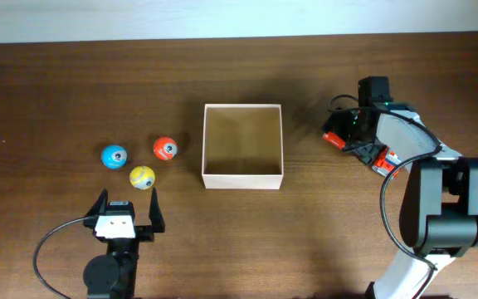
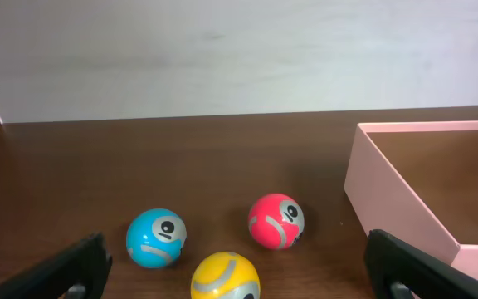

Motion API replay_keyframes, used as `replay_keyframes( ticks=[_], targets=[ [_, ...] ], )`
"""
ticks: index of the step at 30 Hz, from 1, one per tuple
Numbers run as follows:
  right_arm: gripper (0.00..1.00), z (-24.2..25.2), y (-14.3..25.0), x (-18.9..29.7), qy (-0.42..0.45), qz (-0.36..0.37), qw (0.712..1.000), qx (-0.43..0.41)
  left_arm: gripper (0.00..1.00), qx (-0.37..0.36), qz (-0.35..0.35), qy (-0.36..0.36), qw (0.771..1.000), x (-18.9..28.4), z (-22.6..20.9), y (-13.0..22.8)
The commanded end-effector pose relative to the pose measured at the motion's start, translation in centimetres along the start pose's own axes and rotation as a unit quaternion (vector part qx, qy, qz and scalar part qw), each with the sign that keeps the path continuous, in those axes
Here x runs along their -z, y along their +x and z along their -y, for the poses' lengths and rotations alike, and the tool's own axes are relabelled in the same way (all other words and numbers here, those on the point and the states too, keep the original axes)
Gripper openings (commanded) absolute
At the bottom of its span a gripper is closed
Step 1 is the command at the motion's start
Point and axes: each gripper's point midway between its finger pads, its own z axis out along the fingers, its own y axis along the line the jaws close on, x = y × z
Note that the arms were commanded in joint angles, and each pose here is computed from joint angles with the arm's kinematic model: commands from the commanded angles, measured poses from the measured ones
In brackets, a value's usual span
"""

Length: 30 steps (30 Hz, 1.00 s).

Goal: Pack container
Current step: 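Close the right gripper on the tank toy and lift it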

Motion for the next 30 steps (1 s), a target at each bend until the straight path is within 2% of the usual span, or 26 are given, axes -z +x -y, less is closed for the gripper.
replay_keyframes(
  ticks=[1,5,8,16,21,30],
  targets=[
    [1.00,-0.2,-0.8,0.0,-0.003,0.013,0.999,0.047,0.99,-0.009,0.002,-0.005,1.000,0.0,-0.2,0.0],
    [0.99,-0.5,-1.3,0.1,-0.008,0.025,0.994,0.104,0.99,-0.009,0.002,-0.005,1.000,0.0,-0.2,0.0],
    [0.96,-0.5,-1.4,0.1,-0.006,0.026,0.989,0.142,0.99,-0.009,0.002,-0.005,1.000,0.0,-0.2,0.0],
    [0.94,1.8,-1.5,0.2,0.055,0.030,0.988,0.144,0.99,-0.009,0.002,-0.005,1.000,0.0,-0.2,0.0],
    [0.92,2.1,-1.6,0.2,0.064,0.033,0.987,0.144,0.99,-0.009,0.002,-0.005,1.000,0.0,-0.2,0.0],
    [0.94,2.9,-3.1,0.5,0.098,0.061,0.973,0.198,0.99,-0.009,0.002,-0.005,1.000,0.0,-0.2,0.0]
  ],
)
